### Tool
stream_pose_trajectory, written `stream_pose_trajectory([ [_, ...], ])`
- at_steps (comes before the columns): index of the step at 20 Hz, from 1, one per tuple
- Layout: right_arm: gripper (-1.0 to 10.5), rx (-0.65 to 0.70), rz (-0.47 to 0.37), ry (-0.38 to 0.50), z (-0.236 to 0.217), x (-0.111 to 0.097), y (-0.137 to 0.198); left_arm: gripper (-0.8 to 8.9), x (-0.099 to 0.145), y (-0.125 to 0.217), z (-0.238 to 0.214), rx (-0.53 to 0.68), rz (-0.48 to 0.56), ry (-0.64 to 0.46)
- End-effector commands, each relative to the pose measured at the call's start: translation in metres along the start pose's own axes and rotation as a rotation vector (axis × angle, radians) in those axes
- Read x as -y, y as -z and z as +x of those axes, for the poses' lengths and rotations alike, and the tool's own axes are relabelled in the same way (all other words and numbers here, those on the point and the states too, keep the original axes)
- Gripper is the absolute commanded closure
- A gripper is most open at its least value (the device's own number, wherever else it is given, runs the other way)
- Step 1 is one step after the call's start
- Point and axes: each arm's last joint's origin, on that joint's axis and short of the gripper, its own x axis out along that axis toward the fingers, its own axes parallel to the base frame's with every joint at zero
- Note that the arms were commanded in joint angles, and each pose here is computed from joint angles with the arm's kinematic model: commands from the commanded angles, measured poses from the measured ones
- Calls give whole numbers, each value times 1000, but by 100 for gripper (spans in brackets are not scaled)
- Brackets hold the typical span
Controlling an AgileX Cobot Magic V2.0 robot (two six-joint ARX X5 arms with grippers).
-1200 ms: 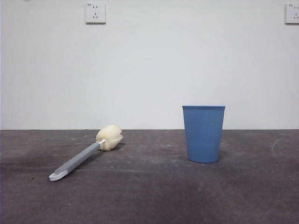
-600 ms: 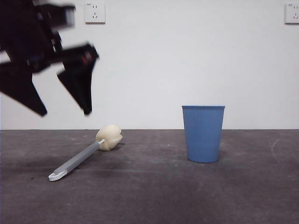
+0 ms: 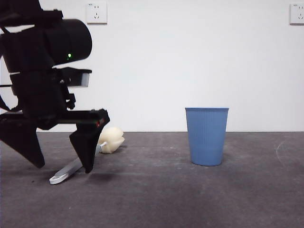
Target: Pick up the cup brush,pick up the cup,insert the brush into the cup,clean the cup,put the cup brush back,put the cup back to the fixed position on the table
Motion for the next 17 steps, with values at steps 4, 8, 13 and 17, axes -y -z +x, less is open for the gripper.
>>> stream_pose_trajectory([
  [4,381,6,7,1,-1,0,-1,444,5,2,4,-10,-25,-11],
  [8,381,7,6,1,-1,0,-1,573,7,3,4,-28,-34,15],
  [13,381,7,12,1,-1,0,-1,698,9,3,3,-33,-83,44],
  [17,381,7,17,1,-1,0,-1,823,9,3,3,-30,-99,43],
])
